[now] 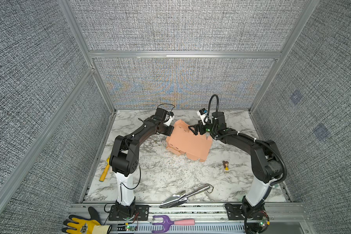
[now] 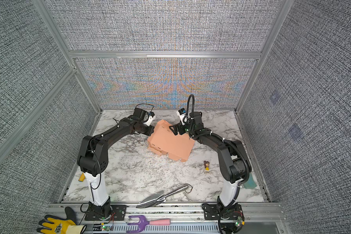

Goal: Assemble paper box
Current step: Fold the bottom flaps of the flat cardboard box at the center of the table.

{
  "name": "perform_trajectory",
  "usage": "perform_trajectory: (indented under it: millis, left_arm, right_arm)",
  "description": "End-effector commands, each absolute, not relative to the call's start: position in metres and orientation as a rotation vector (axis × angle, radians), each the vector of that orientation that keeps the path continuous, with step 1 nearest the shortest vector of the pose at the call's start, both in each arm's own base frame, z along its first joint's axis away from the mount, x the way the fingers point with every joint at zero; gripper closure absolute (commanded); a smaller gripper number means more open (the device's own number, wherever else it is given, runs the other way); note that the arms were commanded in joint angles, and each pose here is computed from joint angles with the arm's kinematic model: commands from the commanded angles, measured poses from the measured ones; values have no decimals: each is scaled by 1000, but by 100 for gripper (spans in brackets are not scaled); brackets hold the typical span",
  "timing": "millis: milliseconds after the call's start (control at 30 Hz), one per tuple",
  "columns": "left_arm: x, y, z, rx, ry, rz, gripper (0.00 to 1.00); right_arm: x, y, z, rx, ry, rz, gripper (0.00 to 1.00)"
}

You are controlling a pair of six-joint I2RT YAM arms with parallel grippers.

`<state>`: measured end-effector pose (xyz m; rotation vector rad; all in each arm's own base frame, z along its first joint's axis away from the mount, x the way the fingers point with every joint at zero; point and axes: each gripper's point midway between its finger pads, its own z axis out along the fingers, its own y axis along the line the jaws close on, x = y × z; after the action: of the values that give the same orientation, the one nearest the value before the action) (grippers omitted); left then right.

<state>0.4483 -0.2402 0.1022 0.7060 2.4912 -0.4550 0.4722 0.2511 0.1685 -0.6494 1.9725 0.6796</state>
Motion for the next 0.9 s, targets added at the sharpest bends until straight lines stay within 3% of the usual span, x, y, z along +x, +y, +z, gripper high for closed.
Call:
perform_trajectory:
  millis: [0,567,867]
  left_arm:
    - [446,-239,90,807,2513,-429,100]
    - [482,-227,93,715,2544,-213,100]
    - [481,-233,69,614,2625,-145,100]
  right_arm:
    - [471,254,158,-722,1998,720,1]
    - [489,242,121,-616,2124,721,1]
    - [490,237,115,-500,2123,664,2]
